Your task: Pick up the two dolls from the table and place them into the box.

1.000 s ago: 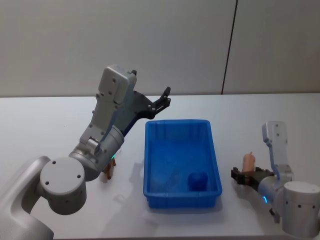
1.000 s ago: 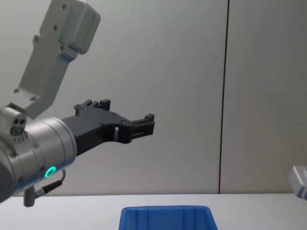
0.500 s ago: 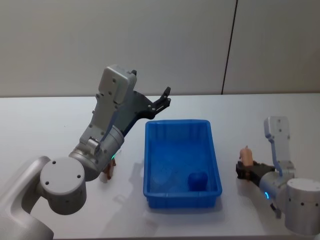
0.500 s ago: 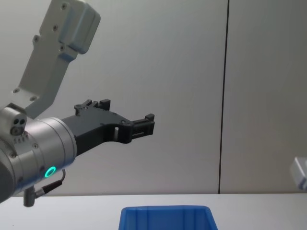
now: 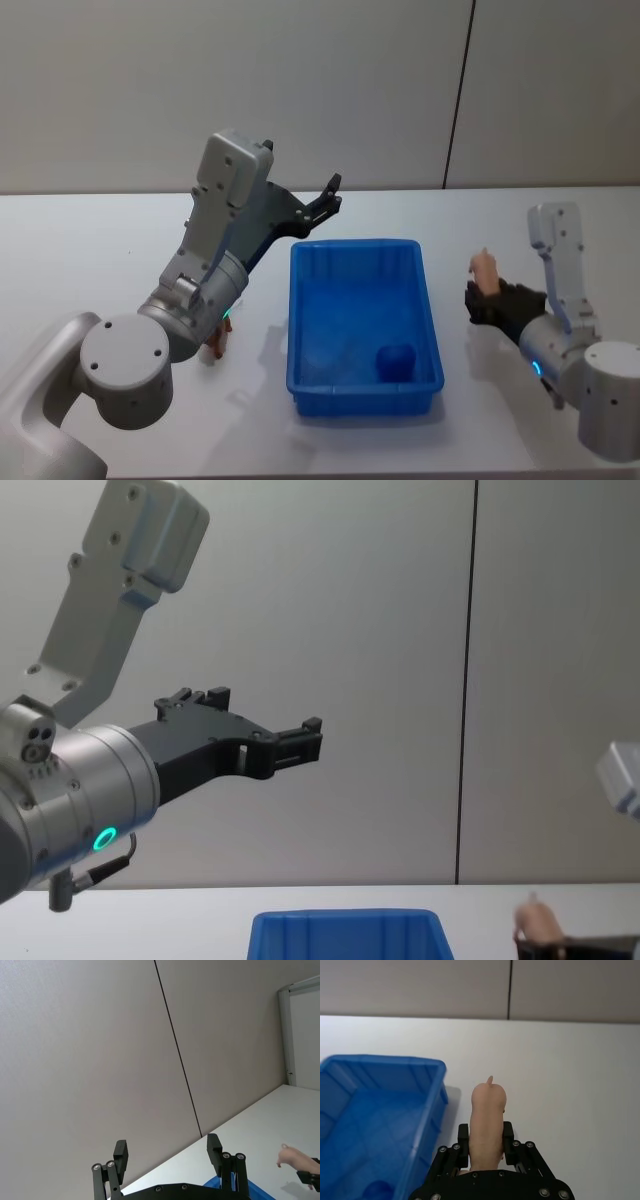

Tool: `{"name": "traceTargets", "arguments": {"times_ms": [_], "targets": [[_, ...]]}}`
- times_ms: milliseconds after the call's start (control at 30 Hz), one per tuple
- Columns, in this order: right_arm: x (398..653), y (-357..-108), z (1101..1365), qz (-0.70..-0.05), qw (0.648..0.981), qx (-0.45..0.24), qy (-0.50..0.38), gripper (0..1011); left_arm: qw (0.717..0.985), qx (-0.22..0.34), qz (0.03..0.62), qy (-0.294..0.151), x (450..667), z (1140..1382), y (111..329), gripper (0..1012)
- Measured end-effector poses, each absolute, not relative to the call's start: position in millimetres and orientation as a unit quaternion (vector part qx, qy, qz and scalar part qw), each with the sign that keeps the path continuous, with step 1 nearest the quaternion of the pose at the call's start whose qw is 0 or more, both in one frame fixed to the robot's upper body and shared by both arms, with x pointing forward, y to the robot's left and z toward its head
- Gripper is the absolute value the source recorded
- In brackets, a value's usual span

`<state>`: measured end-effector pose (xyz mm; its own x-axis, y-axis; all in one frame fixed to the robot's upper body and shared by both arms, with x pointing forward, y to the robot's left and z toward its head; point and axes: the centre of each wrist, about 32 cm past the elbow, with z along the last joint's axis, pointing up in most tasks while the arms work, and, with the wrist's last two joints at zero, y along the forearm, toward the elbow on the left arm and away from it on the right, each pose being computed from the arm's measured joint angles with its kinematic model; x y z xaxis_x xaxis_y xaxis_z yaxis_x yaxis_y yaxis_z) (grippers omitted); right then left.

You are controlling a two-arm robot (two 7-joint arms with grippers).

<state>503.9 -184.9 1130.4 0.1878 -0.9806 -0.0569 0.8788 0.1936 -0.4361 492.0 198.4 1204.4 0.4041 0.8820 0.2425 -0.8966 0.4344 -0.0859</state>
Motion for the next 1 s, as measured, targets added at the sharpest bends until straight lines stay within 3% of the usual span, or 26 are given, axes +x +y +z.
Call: {"name": "traceTargets", "arguments": {"times_ms": [733, 833, 867, 1000], "targets": [[519, -176, 1150, -0.506, 0.854, -0.092, 0.076, 369, 0.837, 0.029, 0.531, -0.126, 492, 1204, 198, 1001], [523, -173, 1151, -0.485, 0.867, -0.087, 0.069, 406, 0.837, 0.029, 0.531, -0.126, 492, 1204, 198, 1001], [525, -171, 1151, -0.476, 0.873, -0.084, 0.066, 474, 0.837, 0.029, 0.531, -0.126, 492, 1204, 198, 1001], [531, -167, 1151, -0.449, 0.888, -0.079, 0.059, 594, 0.837, 0.029, 0.531, -0.126, 492, 1204, 198, 1001]]}}
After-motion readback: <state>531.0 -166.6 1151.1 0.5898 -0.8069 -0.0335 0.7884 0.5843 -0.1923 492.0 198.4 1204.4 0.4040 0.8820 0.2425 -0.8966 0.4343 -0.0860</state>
